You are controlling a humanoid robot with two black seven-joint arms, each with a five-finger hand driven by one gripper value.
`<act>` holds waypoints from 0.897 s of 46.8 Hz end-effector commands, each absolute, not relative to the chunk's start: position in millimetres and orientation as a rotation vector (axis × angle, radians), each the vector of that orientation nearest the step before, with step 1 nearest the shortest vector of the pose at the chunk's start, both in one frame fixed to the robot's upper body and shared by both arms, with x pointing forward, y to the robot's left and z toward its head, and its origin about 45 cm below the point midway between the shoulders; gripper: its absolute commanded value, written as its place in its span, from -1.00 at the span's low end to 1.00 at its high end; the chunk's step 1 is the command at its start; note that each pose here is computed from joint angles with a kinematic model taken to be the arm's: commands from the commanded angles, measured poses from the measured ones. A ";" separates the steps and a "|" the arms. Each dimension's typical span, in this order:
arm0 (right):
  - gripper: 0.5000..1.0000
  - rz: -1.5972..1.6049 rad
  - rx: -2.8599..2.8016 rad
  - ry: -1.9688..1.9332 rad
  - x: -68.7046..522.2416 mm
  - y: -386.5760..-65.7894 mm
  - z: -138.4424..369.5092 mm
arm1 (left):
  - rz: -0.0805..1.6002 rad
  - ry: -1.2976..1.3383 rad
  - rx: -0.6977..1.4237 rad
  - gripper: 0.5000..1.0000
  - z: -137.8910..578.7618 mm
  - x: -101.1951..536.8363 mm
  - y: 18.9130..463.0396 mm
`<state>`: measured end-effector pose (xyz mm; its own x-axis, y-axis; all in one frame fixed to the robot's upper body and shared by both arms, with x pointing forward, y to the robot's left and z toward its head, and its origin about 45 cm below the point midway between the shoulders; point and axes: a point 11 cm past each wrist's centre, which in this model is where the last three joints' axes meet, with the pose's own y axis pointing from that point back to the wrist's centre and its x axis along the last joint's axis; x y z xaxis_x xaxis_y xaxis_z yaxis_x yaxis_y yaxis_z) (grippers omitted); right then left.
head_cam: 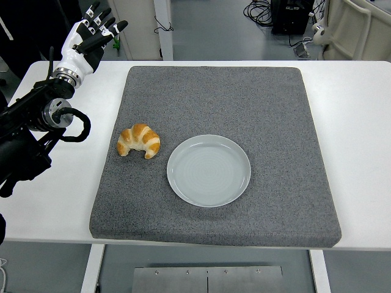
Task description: Place the bread on the plate
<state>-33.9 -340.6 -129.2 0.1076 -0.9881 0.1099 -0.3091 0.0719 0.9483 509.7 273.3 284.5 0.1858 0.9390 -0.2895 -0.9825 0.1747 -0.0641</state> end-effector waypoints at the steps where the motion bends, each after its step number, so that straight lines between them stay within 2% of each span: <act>1: 1.00 -0.886 1.416 -1.377 -33.8 -340.5 -129.2 | 1.355 0.180 -0.213 0.88 281.7 506.4 266.9; 21: 1.00 -0.886 1.416 -1.377 -33.8 -340.5 -129.2 | 1.317 0.004 0.056 0.88 276.7 484.5 230.9; 31: 1.00 -0.886 1.416 -1.377 -33.8 -340.5 -129.2 | 1.306 -0.103 0.149 0.88 281.5 473.5 229.3; 42: 1.00 -0.886 1.416 -1.377 -33.8 -340.5 -129.2 | 1.202 -0.277 0.266 0.88 286.0 455.2 239.2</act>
